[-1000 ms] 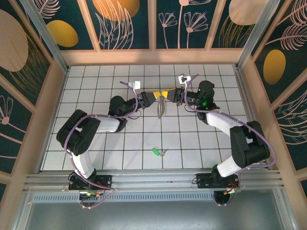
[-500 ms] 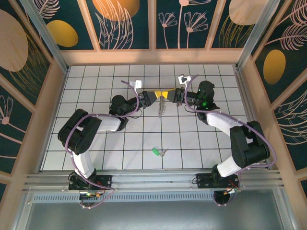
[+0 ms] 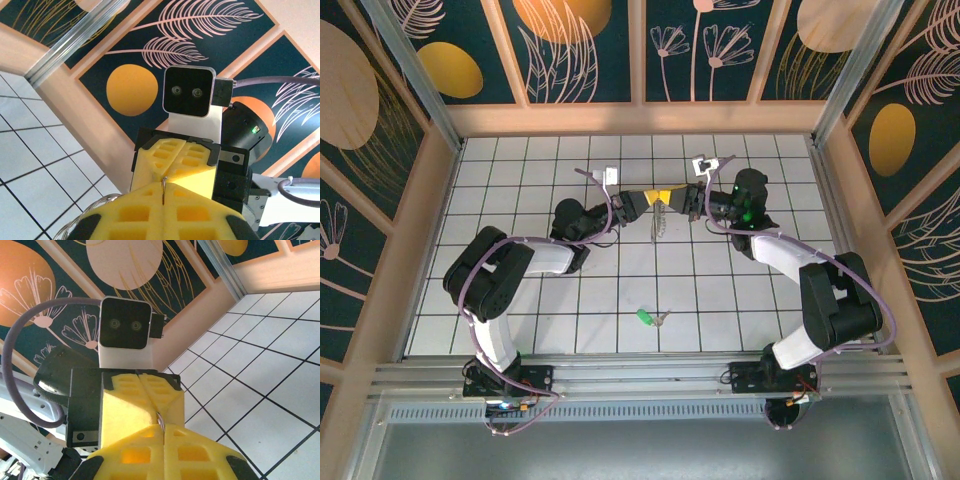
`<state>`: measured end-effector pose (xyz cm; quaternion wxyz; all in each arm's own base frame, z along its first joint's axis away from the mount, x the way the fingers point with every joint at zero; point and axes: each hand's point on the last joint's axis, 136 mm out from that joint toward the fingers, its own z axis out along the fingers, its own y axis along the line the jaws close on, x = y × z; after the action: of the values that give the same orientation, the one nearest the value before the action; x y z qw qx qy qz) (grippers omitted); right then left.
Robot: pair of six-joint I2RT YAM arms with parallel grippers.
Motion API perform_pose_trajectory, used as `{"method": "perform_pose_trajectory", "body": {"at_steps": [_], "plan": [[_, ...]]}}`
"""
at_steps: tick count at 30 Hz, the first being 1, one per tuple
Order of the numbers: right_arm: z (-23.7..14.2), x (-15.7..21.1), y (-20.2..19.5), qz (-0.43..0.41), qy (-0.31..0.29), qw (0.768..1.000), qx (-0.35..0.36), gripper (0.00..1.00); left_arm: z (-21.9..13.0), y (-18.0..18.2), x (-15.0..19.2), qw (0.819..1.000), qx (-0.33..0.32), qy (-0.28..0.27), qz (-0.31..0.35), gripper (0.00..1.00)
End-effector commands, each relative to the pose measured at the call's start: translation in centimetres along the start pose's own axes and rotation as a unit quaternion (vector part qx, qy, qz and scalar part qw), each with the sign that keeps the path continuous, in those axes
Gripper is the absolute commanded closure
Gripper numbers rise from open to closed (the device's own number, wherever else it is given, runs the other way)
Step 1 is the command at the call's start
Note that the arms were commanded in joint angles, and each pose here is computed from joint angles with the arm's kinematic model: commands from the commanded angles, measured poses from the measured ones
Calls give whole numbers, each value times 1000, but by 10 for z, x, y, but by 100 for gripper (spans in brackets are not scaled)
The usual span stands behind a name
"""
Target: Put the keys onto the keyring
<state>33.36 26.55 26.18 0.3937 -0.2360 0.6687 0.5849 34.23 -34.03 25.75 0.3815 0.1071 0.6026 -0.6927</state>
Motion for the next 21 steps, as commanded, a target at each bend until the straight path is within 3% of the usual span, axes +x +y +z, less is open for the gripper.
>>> {"method": "perform_pose_trajectory", "body": {"at_steps": [1,3,6,13,21], "plan": [[-6,-12,16,-29,-16,999,-13,99,6,-18,-1,999,32,-1,22,100],[-18,-19,15,-28,-30,999,3,73,6,-20,-4,999,33,-4,26,100],[-47,-35,16,-28,-74,996,30,53,8,-25,-7,999,33,-2,38,100],[-81,-45,12,-9,-119,986,120,49,15,-28,-13,998,17,10,66,100],[-105,-28,-21,64,-168,962,208,48,27,-16,-27,991,-56,30,116,100]]}}
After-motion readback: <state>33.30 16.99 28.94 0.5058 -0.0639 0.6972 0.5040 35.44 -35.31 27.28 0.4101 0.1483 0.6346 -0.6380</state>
